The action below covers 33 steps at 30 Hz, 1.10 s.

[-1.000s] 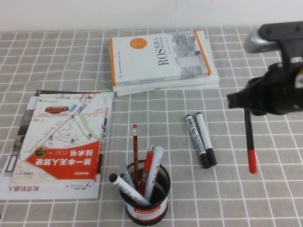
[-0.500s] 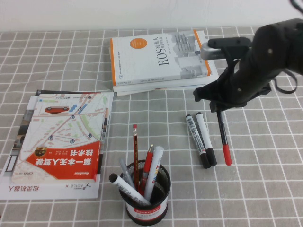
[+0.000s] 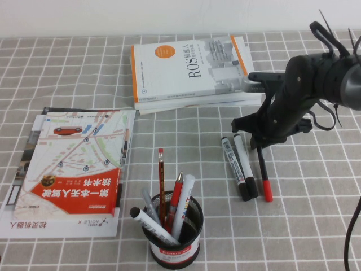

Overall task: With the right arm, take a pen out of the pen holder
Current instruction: 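Take a marker out of the pen holder and lay it on the table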

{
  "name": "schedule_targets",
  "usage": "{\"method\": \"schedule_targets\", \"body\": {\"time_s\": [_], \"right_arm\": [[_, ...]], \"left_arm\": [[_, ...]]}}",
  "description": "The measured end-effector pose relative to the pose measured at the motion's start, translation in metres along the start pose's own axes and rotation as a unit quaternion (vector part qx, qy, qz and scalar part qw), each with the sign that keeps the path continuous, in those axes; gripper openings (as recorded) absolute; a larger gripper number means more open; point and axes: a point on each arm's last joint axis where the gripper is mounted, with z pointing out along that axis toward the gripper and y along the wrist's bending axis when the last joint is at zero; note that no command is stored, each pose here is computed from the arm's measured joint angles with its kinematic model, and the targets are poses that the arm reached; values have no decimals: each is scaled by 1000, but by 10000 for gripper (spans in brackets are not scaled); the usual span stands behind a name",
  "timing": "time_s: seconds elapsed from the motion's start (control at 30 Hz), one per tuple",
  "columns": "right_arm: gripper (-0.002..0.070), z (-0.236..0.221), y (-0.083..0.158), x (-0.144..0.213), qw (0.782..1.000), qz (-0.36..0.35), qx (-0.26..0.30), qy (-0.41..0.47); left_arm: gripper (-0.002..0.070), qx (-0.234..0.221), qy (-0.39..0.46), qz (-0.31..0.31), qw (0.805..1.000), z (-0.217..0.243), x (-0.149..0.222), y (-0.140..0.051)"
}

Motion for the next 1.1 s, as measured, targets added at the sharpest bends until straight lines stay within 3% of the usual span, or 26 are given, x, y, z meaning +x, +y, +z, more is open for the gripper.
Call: {"method": "schedule_targets", "body": {"time_s": [0.47,0.53,0.77,0.93,1.1], "right_arm": [[52,10,1,-3,1000,6,-9,-14],[91,11,1,-3,1000,6,-8,-13],[375,11,2,-5,1000,7,-12,-22],[400,-4,3,-7,999,4,-16,-36],[395,-73,11,-11,995,-21,-23,-99]], "left_arm": [[-3,0,0,0,1000,0,0,0],[-3,0,0,0,1000,0,0,0],[-3,0,0,0,1000,0,0,0],[-3,0,0,0,1000,0,0,0],[-3,0,0,0,1000,0,0,0]]}}
